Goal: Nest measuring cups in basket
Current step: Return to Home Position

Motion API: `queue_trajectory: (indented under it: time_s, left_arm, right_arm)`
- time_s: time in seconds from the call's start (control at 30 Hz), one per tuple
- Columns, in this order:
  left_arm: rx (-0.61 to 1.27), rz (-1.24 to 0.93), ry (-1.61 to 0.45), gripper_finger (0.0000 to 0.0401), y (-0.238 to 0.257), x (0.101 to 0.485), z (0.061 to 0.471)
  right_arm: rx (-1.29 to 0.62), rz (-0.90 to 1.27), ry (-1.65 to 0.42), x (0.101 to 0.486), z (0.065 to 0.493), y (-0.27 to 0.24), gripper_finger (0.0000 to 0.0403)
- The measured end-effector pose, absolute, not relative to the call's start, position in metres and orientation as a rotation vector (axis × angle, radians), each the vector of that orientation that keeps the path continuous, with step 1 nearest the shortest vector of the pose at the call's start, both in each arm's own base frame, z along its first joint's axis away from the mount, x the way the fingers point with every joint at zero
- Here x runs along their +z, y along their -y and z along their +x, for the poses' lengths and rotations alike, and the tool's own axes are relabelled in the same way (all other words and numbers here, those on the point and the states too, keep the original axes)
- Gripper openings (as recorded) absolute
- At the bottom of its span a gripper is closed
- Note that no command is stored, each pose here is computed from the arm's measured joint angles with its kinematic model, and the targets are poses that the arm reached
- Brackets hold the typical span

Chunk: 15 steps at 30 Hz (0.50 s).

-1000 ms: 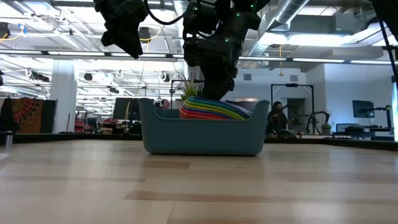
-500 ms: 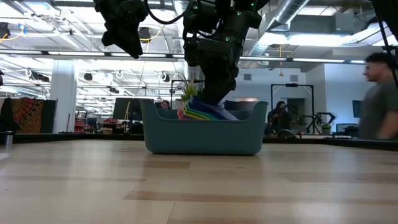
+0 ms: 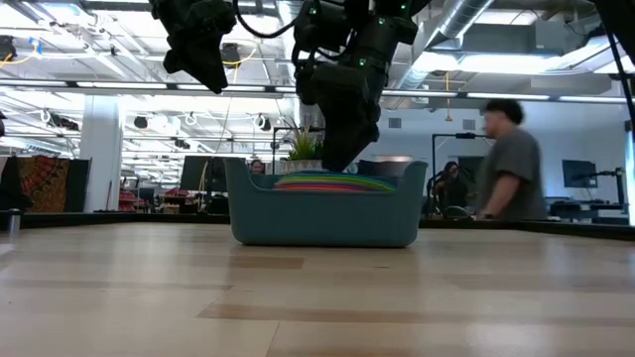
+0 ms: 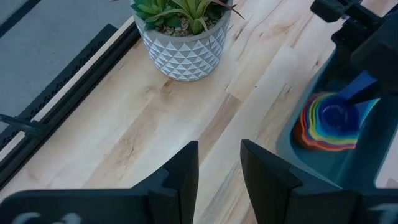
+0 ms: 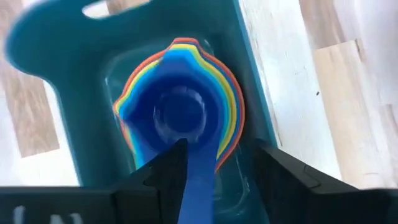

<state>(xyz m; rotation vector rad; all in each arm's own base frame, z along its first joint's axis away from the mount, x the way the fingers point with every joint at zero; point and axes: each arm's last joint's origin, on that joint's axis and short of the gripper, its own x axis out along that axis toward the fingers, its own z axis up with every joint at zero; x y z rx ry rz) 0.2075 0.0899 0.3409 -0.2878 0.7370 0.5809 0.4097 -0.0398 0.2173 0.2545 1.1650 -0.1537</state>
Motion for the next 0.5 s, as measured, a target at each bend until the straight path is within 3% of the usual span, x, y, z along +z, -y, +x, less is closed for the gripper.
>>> queue_trajectory:
  time_s: [0.33, 0.5]
  left_arm:
    - [0.574, -0.27, -0.742, 0.0107, -0.09, 0.341, 0.207]
    - [0.566, -0.245, -0.654, 0.0107, -0.087, 0.353, 0.2]
  right_arm:
    - [-0.151, 0.252, -1.142, 0.242, 0.413, 0.04, 0.0225]
    - [-0.134, 0.259, -0.975, 0.285, 0.406, 0.038, 0.0213]
